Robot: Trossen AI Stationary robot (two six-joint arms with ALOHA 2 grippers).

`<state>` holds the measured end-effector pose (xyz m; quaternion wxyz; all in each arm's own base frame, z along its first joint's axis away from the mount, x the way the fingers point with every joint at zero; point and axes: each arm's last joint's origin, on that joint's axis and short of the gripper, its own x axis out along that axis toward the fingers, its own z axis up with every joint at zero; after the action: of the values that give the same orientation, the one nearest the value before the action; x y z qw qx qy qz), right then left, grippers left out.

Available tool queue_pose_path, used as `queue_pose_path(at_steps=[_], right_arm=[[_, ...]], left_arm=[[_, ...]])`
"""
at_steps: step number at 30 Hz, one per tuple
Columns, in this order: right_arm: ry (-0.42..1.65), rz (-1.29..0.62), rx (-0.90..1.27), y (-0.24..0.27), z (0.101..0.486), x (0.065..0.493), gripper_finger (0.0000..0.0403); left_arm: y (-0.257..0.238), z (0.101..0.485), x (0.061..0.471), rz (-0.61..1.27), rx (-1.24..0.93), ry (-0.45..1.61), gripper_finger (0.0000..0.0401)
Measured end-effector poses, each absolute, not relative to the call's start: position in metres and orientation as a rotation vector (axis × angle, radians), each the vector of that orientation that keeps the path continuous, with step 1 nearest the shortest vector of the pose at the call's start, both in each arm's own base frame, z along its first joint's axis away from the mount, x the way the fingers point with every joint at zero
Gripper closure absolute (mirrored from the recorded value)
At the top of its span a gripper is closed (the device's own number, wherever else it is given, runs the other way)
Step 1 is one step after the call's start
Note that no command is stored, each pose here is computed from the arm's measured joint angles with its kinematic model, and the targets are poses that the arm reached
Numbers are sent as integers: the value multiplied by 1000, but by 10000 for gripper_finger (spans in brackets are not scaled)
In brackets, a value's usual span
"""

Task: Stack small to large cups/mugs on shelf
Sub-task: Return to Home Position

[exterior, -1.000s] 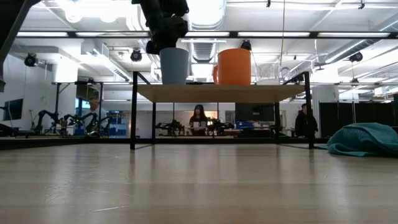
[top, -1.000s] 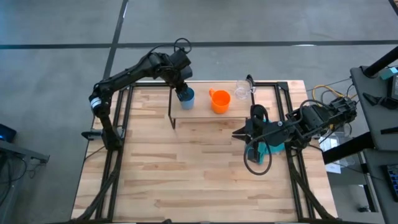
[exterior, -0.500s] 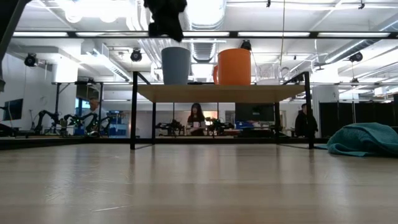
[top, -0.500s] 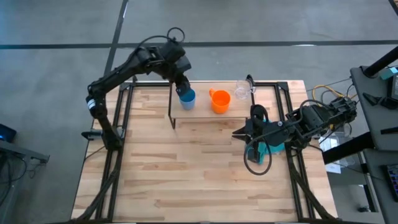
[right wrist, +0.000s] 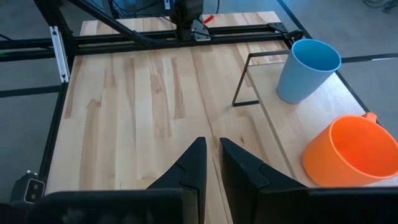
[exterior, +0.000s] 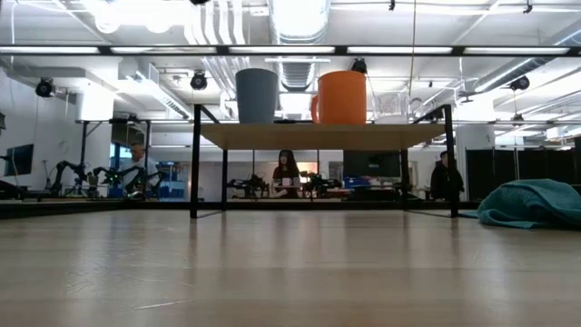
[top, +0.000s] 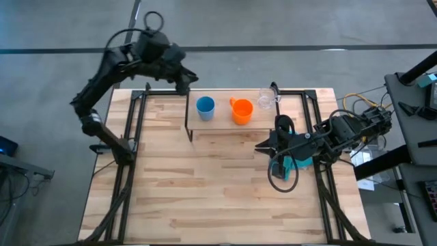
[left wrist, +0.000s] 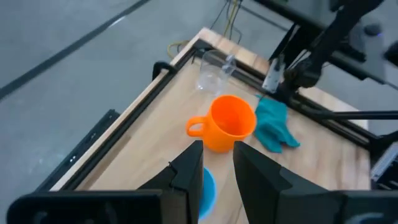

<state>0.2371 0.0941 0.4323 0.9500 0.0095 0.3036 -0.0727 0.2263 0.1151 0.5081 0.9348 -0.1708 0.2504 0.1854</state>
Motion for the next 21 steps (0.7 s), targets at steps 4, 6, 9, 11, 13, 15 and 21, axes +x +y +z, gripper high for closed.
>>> queue_pose_path(at_steps=[4, 6, 9, 11, 13, 15, 21], right_arm=[[617, -147, 18, 94, 432, 237, 365], [617, -147, 19, 94, 432, 237, 365], [616, -147, 18, 94, 432, 237, 365], [622, -156, 23, 92, 432, 238, 365], [631, -179, 49, 89, 431, 238, 365], [658, -209, 81, 84, 429, 238, 365], [712, -262, 107, 74, 423, 239, 364]], left_arm=[[103, 518, 205, 370, -352, 467, 325], [98, 521, 197, 361, -358, 446, 325], [93, 526, 189, 338, -355, 419, 325], [91, 527, 187, 314, -360, 419, 325], [90, 527, 187, 288, -366, 420, 325], [90, 527, 187, 272, -370, 420, 325], [95, 522, 197, 265, -372, 445, 325]])
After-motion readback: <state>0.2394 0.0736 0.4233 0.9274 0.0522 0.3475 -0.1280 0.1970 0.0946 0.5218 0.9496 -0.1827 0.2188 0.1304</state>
